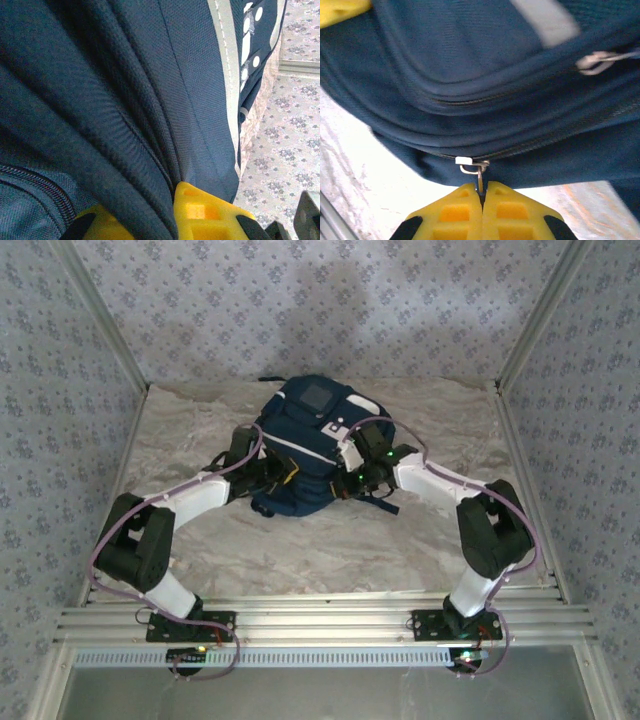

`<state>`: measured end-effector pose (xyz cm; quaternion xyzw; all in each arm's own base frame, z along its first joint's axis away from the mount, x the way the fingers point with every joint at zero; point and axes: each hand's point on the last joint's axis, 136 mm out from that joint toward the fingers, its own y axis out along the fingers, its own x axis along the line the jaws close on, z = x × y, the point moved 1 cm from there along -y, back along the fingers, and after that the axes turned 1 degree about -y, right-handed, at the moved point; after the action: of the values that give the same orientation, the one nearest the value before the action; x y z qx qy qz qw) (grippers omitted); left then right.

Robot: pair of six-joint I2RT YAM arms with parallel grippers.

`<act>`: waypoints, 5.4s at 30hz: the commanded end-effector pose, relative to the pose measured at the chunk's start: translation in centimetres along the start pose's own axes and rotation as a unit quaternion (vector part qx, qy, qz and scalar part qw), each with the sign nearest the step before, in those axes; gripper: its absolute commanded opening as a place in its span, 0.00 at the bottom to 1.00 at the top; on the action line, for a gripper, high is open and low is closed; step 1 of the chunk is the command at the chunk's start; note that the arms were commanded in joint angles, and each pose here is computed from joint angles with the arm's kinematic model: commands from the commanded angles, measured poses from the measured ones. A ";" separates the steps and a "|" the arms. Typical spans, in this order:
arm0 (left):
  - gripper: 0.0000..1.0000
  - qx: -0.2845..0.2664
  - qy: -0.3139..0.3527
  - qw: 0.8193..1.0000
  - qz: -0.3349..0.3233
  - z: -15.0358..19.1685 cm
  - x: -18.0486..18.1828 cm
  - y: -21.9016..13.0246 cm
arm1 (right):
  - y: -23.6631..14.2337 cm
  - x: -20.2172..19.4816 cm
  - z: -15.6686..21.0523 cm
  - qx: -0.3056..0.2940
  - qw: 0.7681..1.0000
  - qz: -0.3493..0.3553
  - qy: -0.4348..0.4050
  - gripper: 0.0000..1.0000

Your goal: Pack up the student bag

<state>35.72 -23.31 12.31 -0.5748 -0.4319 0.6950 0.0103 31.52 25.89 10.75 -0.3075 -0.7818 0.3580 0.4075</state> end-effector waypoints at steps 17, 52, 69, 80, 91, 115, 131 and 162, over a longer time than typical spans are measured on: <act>0.00 -0.040 0.054 0.998 0.009 -2.6 -1.9 -4.5 | -1.7 -13.4 -3.3 0.018 0.989 0.146 0.016 0.00; 0.81 0.000 0.103 0.993 -0.054 -4.1 0.4 -7.0 | 0.8 -0.9 -6.9 -0.051 0.965 0.059 -0.250 0.61; 0.81 0.023 0.048 0.996 -0.074 -4.8 5.3 -2.1 | 5.5 1.8 -6.8 -0.048 0.965 -0.020 -0.256 0.61; 0.80 0.036 0.031 0.996 -0.078 -4.2 6.9 -0.9 | 6.0 5.4 -6.6 -0.076 0.959 -0.148 -0.229 0.63; 0.80 0.031 0.024 0.997 -0.064 -4.2 6.4 -0.6 | 6.3 7.1 -5.8 -0.065 0.962 -0.178 -0.198 0.63; 0.80 0.042 0.025 0.998 -0.033 -2.8 4.2 1.2 | 6.8 14.1 -3.0 -0.019 0.951 -0.262 -0.161 0.56; 0.80 0.050 0.027 0.998 -0.018 -2.4 3.1 1.0 | 2.7 10.4 -3.8 -0.051 0.980 -0.150 -0.119 0.53; 0.82 -0.025 0.056 0.989 -0.138 -5.8 9.2 -3.5 | 7.3 7.5 -2.9 -0.048 0.991 0.089 -0.086 0.22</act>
<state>36.25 -12.91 8.86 -0.5551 -0.5245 0.6378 0.1002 30.80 36.83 8.75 -0.3357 -0.8066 0.3855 0.2969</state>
